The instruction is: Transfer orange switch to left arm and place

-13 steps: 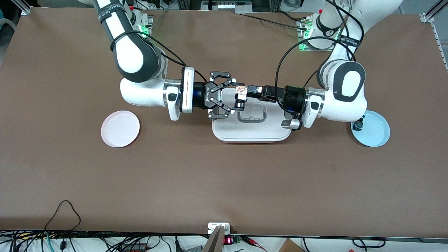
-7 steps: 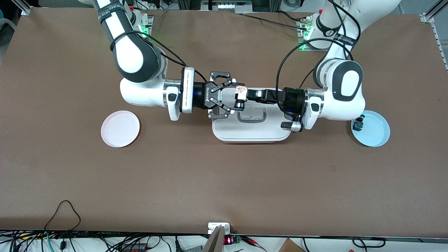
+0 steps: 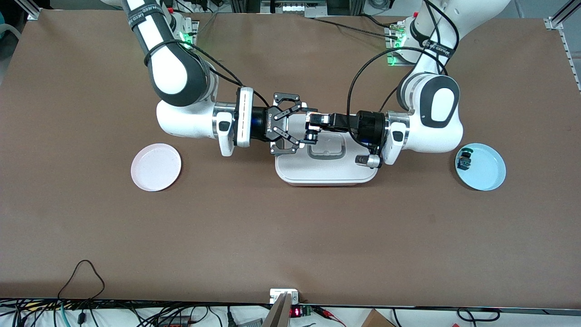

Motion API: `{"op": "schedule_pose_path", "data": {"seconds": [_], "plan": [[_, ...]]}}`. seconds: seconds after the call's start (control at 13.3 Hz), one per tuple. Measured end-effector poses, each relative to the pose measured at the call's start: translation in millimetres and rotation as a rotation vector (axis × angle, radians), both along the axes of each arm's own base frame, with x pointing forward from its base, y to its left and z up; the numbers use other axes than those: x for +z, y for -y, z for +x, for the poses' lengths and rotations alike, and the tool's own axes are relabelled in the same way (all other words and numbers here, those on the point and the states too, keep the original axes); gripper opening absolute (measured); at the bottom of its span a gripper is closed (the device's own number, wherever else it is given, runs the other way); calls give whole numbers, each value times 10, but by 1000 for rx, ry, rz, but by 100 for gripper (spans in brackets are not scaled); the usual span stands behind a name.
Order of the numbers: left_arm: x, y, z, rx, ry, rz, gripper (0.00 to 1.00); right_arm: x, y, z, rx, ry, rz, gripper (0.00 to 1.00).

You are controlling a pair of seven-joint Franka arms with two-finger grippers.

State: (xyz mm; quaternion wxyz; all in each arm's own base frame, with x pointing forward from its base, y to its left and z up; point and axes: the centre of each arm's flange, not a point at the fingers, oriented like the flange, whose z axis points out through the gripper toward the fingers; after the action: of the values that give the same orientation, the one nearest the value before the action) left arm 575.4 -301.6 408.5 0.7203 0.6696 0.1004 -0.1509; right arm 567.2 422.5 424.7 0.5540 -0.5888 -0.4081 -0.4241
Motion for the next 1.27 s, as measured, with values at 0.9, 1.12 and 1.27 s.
{"op": "schedule_pose_path", "data": {"seconds": [0.9,1.12,1.27], "plan": [[15,-7,16,13,37,-5,33,-22,-19,-10,-3,-2,-6,73],[15,-7,17,14,37,-5,33,-23,-18,-9,-4,-2,-6,73],[13,-3,15,14,37,-4,33,-20,8,10,-9,-2,-7,77]]}}
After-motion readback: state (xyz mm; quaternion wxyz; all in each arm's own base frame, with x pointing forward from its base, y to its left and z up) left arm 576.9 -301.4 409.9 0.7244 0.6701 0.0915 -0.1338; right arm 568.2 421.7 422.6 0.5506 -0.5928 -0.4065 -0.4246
